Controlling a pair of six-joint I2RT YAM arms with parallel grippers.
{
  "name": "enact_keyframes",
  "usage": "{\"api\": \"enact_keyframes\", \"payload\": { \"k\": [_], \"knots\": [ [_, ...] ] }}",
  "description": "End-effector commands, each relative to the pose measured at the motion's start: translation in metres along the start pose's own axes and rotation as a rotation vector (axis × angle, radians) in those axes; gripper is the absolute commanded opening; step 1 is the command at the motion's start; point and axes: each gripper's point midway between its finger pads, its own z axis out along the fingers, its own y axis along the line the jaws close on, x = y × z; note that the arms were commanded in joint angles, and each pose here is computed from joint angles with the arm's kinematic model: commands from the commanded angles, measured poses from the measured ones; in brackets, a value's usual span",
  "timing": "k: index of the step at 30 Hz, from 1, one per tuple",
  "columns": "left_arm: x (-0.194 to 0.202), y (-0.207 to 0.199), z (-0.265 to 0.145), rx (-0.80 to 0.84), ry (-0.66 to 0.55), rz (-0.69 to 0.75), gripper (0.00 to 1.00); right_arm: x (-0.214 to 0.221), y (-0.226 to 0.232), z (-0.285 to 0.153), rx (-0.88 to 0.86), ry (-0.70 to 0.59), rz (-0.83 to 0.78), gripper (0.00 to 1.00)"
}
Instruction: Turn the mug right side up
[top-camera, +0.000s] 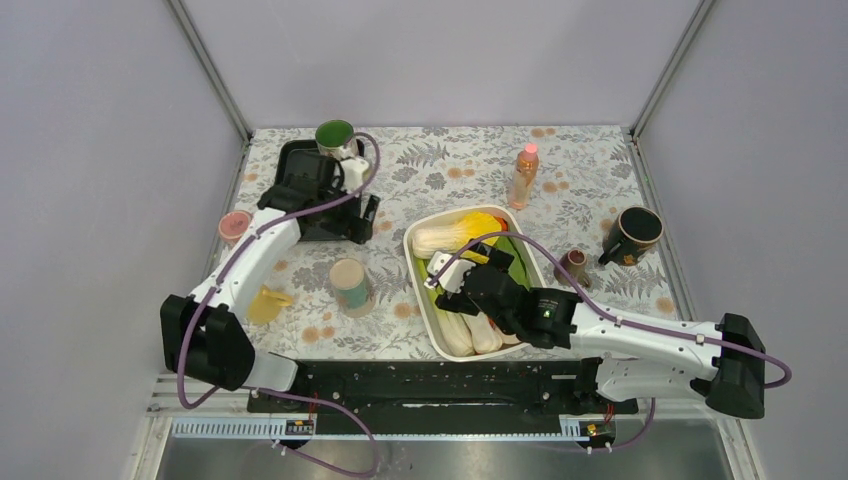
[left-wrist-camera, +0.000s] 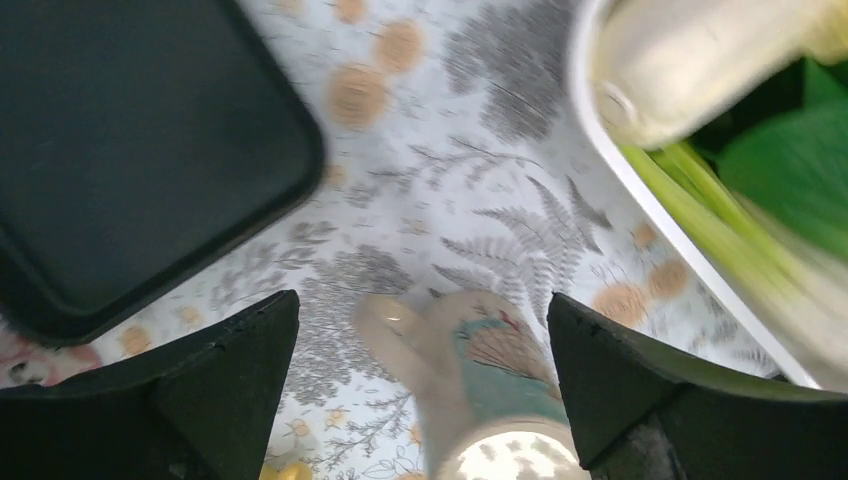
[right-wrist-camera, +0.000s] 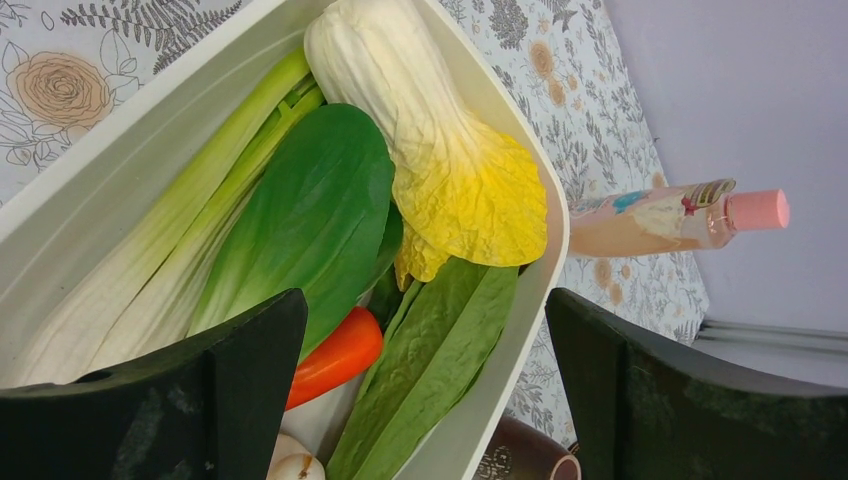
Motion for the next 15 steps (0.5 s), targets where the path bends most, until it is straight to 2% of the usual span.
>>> {"api": "enact_keyframes", "payload": {
  "k": [1,4,7,11,15],
  "knots": [
    [-0.032,0.048,-0.023,-0.127,-0.116,-0.199,0.98,-0.006,-0.014,0.002,0.063,-0.005,0.113,0.99],
    [-0.007,0.054,-0.015,-0.096,-0.029,-0.285,0.98,-0.003,-0.018,0.008,0.079,0.017,0.153,0.99],
    [0.017,0.061,-0.003,-0.086,0.026,-0.438,0.97,-0.002,-0.016,0.013,0.086,0.035,0.163,0.99],
    [0.03,0.062,0.005,-0.086,0.058,-0.633,0.95,-0.001,-0.009,0.018,0.068,0.049,0.175,0.99],
    [0.045,0.062,0.01,-0.157,0.068,-0.784,0.95,0.004,-0.005,0.019,0.059,0.058,0.18,0.99]
  ]
}}
